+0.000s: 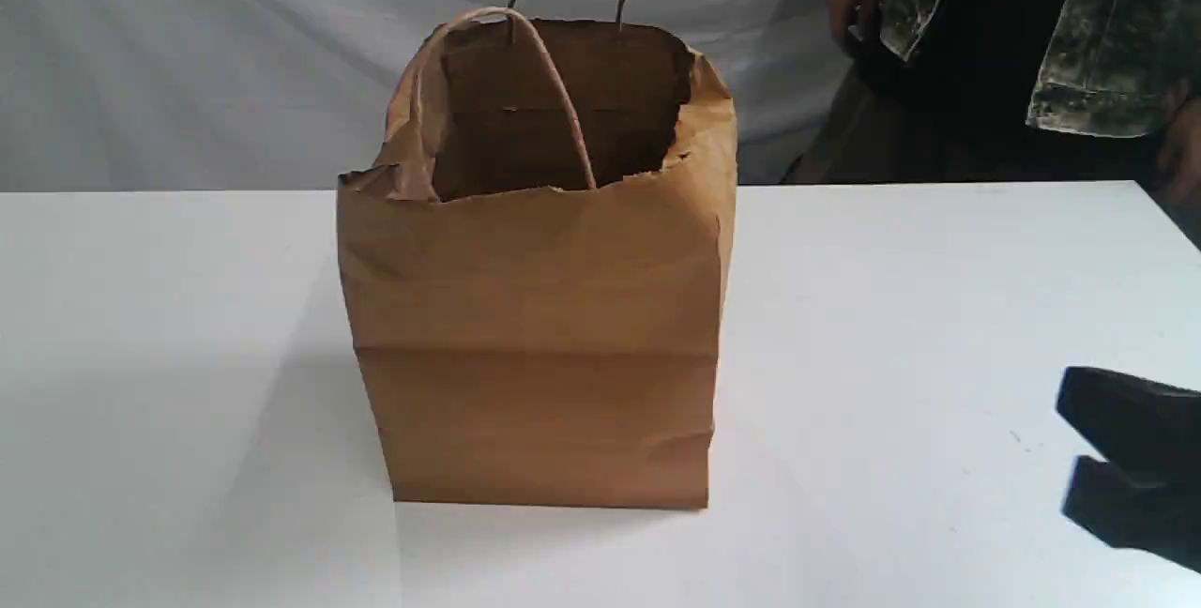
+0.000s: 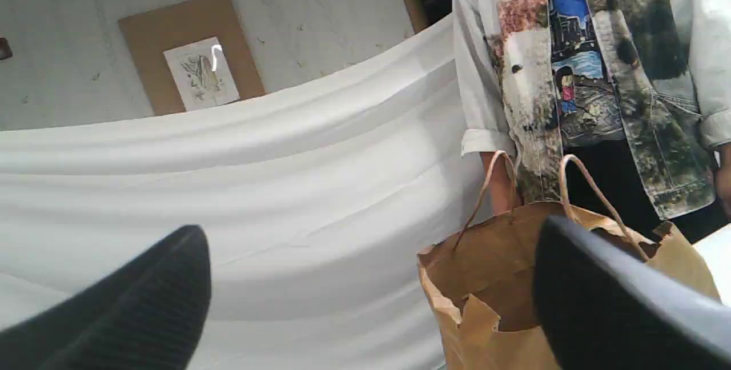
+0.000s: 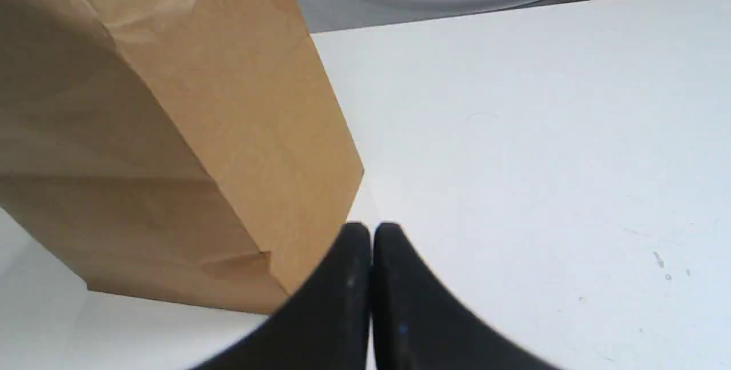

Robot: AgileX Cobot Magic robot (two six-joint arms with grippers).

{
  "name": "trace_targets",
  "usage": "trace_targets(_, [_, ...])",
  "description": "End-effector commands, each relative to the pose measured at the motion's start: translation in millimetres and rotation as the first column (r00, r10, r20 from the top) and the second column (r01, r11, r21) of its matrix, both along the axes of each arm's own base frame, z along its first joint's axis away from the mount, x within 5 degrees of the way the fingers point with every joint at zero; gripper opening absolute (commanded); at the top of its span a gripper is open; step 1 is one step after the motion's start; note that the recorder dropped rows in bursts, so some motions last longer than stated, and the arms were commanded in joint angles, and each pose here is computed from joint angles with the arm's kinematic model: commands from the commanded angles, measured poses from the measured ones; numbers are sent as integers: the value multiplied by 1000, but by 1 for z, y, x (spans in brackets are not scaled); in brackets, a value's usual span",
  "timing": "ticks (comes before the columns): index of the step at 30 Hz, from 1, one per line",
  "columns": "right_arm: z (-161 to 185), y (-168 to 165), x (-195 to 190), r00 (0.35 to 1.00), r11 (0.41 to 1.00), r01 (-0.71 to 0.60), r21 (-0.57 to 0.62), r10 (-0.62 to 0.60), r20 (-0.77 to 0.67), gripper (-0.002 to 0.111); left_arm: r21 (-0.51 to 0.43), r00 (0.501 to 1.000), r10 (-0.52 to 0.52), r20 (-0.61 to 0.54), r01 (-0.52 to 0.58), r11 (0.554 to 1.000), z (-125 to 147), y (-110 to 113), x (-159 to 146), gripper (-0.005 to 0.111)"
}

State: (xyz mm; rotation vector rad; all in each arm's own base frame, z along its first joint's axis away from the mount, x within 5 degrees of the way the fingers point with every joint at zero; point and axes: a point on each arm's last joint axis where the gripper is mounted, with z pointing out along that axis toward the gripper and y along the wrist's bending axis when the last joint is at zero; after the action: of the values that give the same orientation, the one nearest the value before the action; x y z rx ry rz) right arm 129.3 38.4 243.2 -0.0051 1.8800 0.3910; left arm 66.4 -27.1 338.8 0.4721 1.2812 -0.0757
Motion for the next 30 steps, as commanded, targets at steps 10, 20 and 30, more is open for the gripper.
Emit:
trace_targets(10, [-33,-40,-49,937,955,296,34,-297,181,0,-15,1000,6,-18,-6,1000,-3,1,1,78])
trace_targets(20, [-36,-42,-64,904,944,328,21,-321,281,0,-15,1000,6,-18,-6,1000,-3,1,1,78])
trace_targets(30, [-52,-41,-72,946,944,302,-136,-279,168,0,-15,1000,6,-18,-6,1000,-3,1,1,78])
